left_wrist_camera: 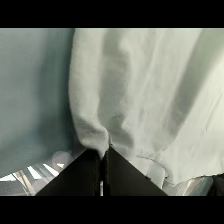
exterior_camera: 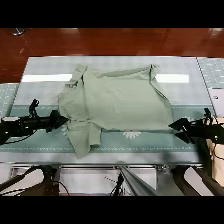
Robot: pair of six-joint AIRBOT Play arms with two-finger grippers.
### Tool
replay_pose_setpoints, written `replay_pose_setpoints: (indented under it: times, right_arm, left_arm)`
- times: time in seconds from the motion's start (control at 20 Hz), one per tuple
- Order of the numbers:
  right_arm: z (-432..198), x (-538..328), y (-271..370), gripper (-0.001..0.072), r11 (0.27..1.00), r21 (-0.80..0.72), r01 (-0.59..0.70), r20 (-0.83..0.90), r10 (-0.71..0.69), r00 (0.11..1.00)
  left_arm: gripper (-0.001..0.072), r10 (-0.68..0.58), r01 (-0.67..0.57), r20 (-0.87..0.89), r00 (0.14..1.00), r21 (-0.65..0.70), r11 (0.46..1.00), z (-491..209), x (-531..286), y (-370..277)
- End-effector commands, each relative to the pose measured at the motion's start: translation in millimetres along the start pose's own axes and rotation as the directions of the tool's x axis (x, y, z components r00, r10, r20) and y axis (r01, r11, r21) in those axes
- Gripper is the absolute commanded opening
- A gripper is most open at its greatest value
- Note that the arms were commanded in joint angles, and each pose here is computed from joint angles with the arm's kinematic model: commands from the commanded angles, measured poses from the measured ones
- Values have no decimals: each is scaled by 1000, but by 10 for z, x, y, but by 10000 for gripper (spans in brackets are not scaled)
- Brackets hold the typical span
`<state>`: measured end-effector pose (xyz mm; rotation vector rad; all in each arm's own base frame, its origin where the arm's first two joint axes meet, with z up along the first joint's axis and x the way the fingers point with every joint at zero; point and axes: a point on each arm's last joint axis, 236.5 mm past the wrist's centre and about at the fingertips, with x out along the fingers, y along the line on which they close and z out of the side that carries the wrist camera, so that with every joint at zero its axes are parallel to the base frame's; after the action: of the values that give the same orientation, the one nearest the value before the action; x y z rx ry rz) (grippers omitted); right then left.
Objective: Fold the shirts.
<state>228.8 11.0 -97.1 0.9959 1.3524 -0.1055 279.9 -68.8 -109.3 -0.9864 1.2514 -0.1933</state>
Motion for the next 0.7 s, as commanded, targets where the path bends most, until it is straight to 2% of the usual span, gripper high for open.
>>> replay_pose_setpoints:
  times: [0.0, 0.05, 0.1, 0.15, 0.3, 0.4, 0.5, 0.55, 0.65]
  right_arm:
    - [194, 223, 170, 621, 1000, -17, -21, 0, 21, 1000]
    - [221, 282, 229, 586, 999, -32, -19, -16, 18, 1000]
    - [237, 327, 302, 361, 998, -54, -21, -33, 19, 999]
    - [257, 351, 414, 37, 993, -114, -31, -48, 25, 999]
    - [504, 106, 957, 28, 958, -277, -77, -22, 73, 997]
    - [791, -391, 1576, 28, 905, -407, -123, 30, 148, 988]
    - [1079, -1183, 2344, 28, 828, -544, -135, 150, 254, 955]
    - [1170, -1621, 2690, 28, 787, -606, -118, 224, 312, 923]
    - [1136, -2559, 3278, 28, 700, -713, -49, 355, 420, 835]
  left_arm:
    - [30, 0, 0, 1, 1000, 1, 1000, 4, 0, -2]
    - [30, -1, 1, 0, 1000, 1, 1000, 1, 0, -4]
    - [30, -1, 1, -1, 1000, 1, 1000, -1, 0, -6]
    - [31, -3, 3, -3, 1000, 0, 1000, -7, 0, -10]
    - [30, -44, 44, -3, 999, 50, 998, 105, -91, -222]
    - [29, -158, 146, 71, 985, 145, 979, 464, -371, -789]
    - [29, -349, 277, 219, 911, 302, 912, 953, -989, -1728]
    - [29, -437, 306, 283, 854, 405, 861, 1121, -1397, -2218]
    - [29, -566, 258, 366, 739, 622, 739, 1198, -2327, -3161]
